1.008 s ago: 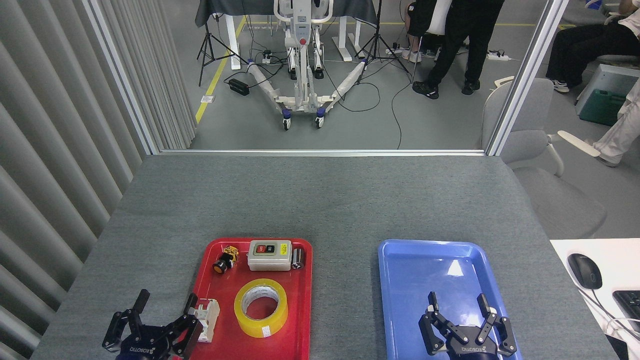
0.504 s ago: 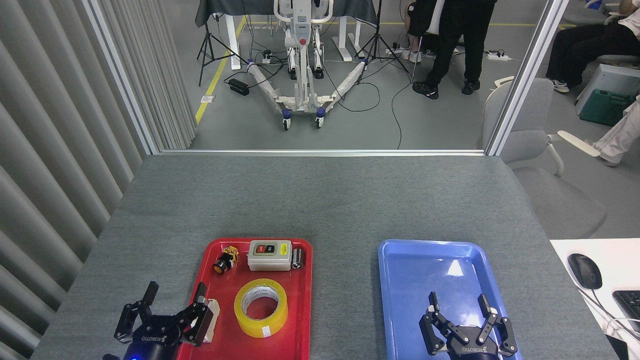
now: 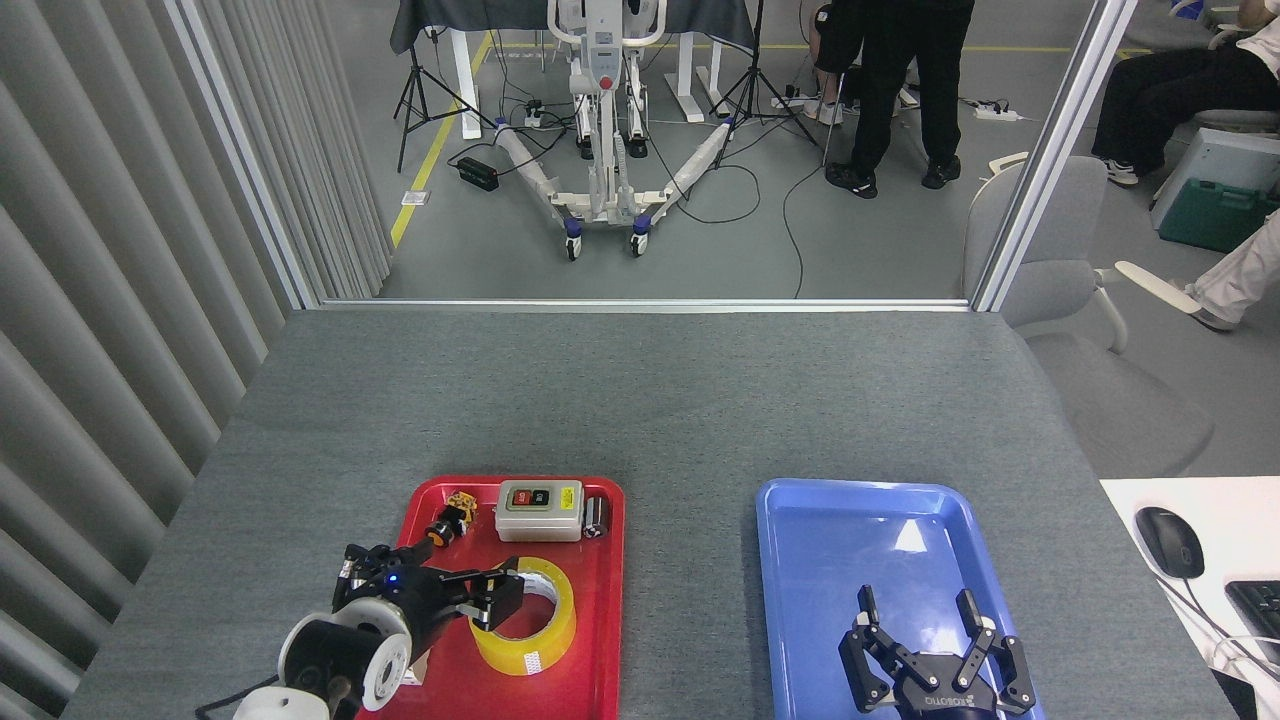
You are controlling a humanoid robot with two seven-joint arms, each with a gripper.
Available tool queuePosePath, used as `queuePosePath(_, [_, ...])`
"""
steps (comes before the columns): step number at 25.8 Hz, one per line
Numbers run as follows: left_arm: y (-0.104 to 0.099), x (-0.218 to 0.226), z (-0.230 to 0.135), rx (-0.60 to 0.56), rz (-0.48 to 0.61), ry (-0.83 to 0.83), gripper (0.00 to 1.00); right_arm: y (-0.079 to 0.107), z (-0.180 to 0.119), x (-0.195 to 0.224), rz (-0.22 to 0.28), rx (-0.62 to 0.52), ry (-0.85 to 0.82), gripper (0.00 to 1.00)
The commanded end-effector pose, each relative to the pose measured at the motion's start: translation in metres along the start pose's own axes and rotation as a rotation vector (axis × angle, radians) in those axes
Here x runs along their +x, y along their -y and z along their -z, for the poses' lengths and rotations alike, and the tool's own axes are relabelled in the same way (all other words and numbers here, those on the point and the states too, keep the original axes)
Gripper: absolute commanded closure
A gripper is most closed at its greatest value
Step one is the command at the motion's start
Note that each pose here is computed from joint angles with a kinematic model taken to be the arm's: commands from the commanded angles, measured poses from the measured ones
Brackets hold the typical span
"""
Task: Place and move tape with both arms
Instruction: 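Reach the left gripper into the tape roll's hole and grip its rim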
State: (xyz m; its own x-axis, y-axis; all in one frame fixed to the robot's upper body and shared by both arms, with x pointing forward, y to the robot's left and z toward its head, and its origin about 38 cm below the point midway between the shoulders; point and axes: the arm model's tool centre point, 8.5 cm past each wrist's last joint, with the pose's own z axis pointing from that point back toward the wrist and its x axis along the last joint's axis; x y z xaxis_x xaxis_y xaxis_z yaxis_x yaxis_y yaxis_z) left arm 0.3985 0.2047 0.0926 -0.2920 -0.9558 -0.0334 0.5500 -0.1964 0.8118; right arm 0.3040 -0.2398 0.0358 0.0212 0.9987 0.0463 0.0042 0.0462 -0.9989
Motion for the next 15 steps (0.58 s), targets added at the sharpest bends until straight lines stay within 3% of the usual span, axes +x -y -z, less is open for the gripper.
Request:
queuePosePath(1, [-0.008,-0.006,0.018,-0.101,0.168,0.025,0.01,0.0,0.0,0.0,0.0,0.001,0.0,0.0])
queuePosePath(4, [-0.006,-0.013,0.032,-0.185,0.214,0.049,0.01,0.0,-0.001,0.0,0.0,0.001,0.001,0.0])
queuePosePath(8, [0.011,-0.017,0.051,-0.28,0.185,0.057,0.01,0.0,-0.001,0.0,0.0,0.001,0.001,0.0])
queuePosePath(15, [0.018,-0.004,0.067,-0.329,0.136,0.078,0.01,-0.002,-0.002,0.0,0.0,0.007,-0.001,0.0])
